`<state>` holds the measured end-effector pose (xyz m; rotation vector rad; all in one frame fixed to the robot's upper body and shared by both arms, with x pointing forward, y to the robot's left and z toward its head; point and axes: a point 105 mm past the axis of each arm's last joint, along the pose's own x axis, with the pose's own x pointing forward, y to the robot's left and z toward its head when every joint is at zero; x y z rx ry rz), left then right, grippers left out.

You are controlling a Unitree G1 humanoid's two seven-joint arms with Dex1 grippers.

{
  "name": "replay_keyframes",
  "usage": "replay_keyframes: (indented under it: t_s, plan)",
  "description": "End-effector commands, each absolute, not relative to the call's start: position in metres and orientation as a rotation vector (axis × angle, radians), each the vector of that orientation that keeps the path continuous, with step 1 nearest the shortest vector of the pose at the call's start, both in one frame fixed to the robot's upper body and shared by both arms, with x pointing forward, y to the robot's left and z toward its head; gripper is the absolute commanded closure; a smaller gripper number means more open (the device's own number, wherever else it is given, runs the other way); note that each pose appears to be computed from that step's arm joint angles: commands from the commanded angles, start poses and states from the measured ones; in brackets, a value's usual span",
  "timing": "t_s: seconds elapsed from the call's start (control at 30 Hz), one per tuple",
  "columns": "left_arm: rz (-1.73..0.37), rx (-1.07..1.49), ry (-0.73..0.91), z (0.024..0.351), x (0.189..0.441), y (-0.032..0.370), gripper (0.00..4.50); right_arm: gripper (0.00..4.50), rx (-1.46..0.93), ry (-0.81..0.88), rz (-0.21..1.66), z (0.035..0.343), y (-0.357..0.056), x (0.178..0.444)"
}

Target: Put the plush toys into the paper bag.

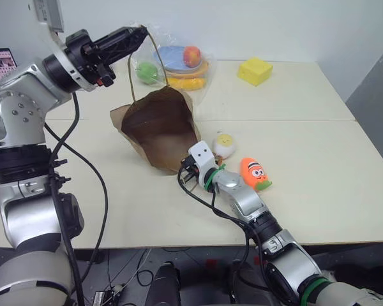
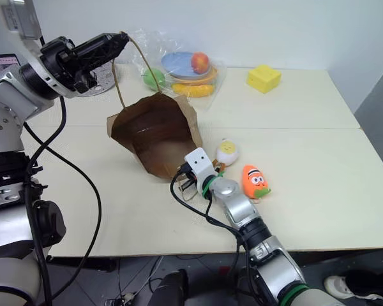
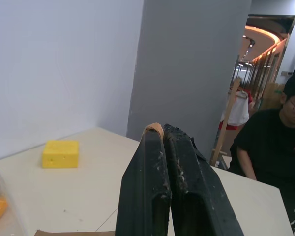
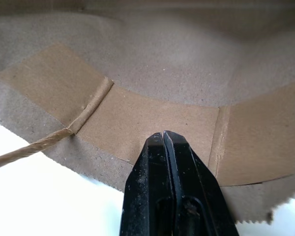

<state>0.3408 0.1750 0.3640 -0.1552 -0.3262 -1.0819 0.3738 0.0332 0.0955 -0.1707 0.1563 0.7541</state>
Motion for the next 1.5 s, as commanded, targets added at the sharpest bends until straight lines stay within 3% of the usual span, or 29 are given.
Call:
replay_keyframes:
  t_s: [0.03, 0.2, 0.37, 0.53, 0.67, 0.83, 1.0, 1.27, 1.47, 1.5]
  plan:
    - [-1.085, -0.099, -0.324, 0.356, 0.334, 0.175, 4.5, 4.48, -0.157, 0.13, 0.743, 0.104, 0.028, 0.376]
    - [-1.08, -0.03, -0.219, 0.32, 0.34, 0.169, 4.5, 4.48, -0.033, -0.078, 0.867, 0.158, 0.04, 0.361]
    - [-1.099, -0.035, -0.209, 0.314, 0.34, 0.165, 4.5, 4.48, -0.019, -0.203, 1.012, 0.2, 0.039, 0.331]
    - [-1.097, -0.019, -0.203, 0.312, 0.342, 0.164, 4.5, 4.48, 0.017, -0.231, 1.044, 0.222, 0.027, 0.315]
    - [-1.105, -0.022, -0.197, 0.314, 0.342, 0.165, 4.5, 3.59, 0.014, -0.281, 0.947, 0.246, -0.022, 0.313]
    - [-1.116, -0.016, -0.185, 0.312, 0.341, 0.164, 4.5, 1.76, 0.038, -0.224, 0.701, 0.241, -0.072, 0.337]
    - [-1.127, -0.013, -0.183, 0.314, 0.34, 0.162, 4.5, 0.01, -0.152, 0.008, 0.584, 0.177, -0.08, 0.366]
    - [-1.128, 0.001, -0.172, 0.315, 0.34, 0.162, 4.5, 0.01, -0.258, 0.134, 0.566, 0.142, -0.069, 0.384]
    - [-1.131, -0.002, -0.168, 0.314, 0.338, 0.159, 4.5, 0.01, -0.255, 0.12, 0.531, 0.141, -0.068, 0.391]
    - [-1.13, -0.003, -0.168, 0.314, 0.337, 0.16, 4.5, 0.36, -0.253, 0.116, 0.532, 0.141, -0.068, 0.39]
